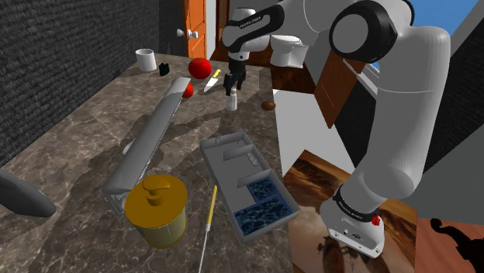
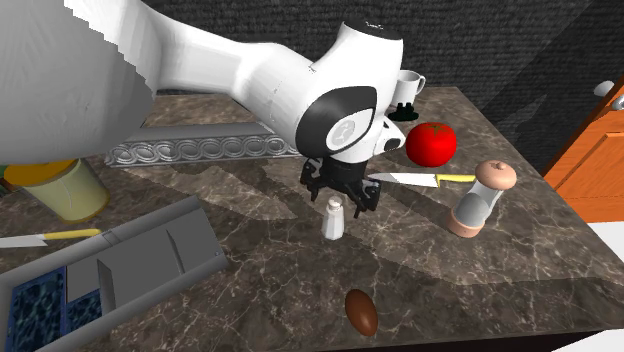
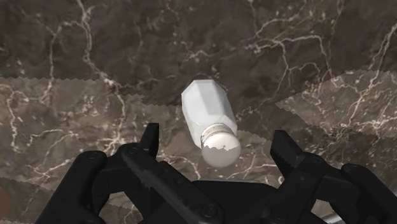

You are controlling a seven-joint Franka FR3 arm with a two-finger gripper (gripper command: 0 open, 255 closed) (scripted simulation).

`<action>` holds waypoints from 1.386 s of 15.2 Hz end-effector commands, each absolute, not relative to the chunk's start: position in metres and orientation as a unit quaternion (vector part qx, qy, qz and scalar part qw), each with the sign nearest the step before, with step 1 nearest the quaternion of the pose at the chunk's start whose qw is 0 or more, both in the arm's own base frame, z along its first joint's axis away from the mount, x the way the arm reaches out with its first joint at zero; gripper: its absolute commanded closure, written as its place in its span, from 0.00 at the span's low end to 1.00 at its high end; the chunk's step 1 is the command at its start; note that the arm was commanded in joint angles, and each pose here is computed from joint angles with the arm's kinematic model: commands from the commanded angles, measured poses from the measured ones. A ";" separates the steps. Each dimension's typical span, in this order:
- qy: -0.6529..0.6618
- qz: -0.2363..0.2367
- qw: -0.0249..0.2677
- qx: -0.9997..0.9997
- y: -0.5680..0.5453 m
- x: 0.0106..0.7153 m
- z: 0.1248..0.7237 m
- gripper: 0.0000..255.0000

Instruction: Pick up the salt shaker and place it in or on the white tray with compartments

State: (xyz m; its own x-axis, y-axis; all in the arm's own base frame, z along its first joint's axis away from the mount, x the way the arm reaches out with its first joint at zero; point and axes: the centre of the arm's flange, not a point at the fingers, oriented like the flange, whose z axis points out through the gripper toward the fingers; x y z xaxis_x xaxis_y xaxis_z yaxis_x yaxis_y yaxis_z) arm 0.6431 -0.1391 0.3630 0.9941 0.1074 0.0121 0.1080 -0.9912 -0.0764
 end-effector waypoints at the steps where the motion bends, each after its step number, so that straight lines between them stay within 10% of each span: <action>1: -0.054 -0.004 0.038 -0.998 -0.139 0.643 0.362 0.00; 4: -0.054 -0.004 0.038 -0.998 -0.139 0.643 0.363 0.00; 5: -0.054 -0.004 0.038 -0.998 -0.139 0.643 0.363 1.00; 21: -0.054 -0.004 0.038 -0.998 -0.139 0.643 0.399 1.00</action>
